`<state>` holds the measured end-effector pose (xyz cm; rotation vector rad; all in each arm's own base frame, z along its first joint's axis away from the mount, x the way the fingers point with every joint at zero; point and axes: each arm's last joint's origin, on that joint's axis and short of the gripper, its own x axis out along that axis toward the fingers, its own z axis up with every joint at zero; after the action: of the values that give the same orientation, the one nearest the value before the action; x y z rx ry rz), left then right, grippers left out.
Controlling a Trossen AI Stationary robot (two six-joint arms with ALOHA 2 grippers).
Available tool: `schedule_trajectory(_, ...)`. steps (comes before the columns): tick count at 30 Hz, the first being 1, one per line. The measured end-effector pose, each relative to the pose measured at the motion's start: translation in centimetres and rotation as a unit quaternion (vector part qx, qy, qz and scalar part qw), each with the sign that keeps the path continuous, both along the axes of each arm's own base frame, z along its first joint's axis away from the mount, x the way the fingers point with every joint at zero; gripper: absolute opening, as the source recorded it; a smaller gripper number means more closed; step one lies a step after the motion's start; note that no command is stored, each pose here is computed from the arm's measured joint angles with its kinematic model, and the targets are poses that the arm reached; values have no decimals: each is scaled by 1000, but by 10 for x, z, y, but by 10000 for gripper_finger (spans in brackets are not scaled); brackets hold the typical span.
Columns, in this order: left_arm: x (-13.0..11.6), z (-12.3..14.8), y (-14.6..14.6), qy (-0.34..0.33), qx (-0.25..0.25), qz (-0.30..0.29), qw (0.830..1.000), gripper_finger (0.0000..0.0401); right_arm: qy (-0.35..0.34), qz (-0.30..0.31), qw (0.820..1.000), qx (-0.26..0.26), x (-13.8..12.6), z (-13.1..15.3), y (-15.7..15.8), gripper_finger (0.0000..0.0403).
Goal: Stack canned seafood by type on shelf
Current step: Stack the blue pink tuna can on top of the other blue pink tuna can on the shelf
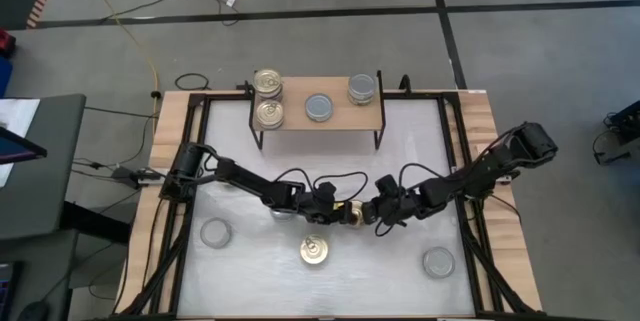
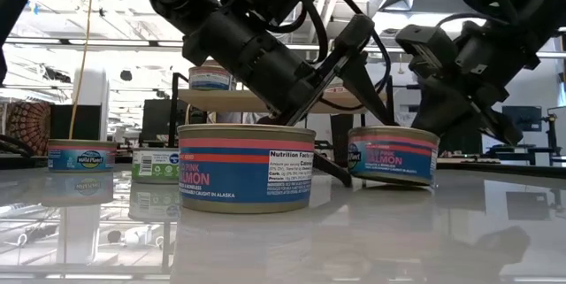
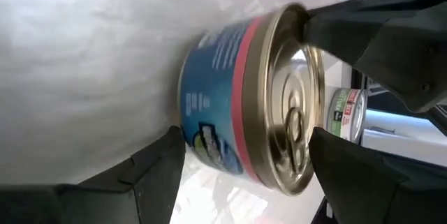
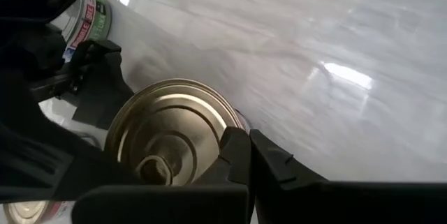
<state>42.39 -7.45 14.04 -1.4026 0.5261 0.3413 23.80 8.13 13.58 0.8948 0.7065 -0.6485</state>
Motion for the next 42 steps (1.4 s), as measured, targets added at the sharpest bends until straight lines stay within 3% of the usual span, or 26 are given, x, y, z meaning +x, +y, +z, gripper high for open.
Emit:
schedule_trajectory(10,5,9,-1,-46,-2,-1,999,290,5,-1,1000,-8,-5,-2,6,21)
schedule_trajectory(18,4,7,1,-35,-2,1,999,288,-5,3,1000,-15,-5,-1,10,21)
schedule_trajectory(22,3,6,1,-27,1,0,1000,261,-15,5,1000,-16,-4,0,10,21)
schedule_trajectory(27,3,5,1,-24,15,-8,1000,192,-28,23,999,-22,-1,2,12,29)
schedule_trajectory(36,3,6,1,-35,35,-34,998,192,-10,65,998,21,0,9,14,54)
schedule_trajectory(42,3,10,3,-41,49,-34,997,192,-8,75,997,28,-18,35,8,88)
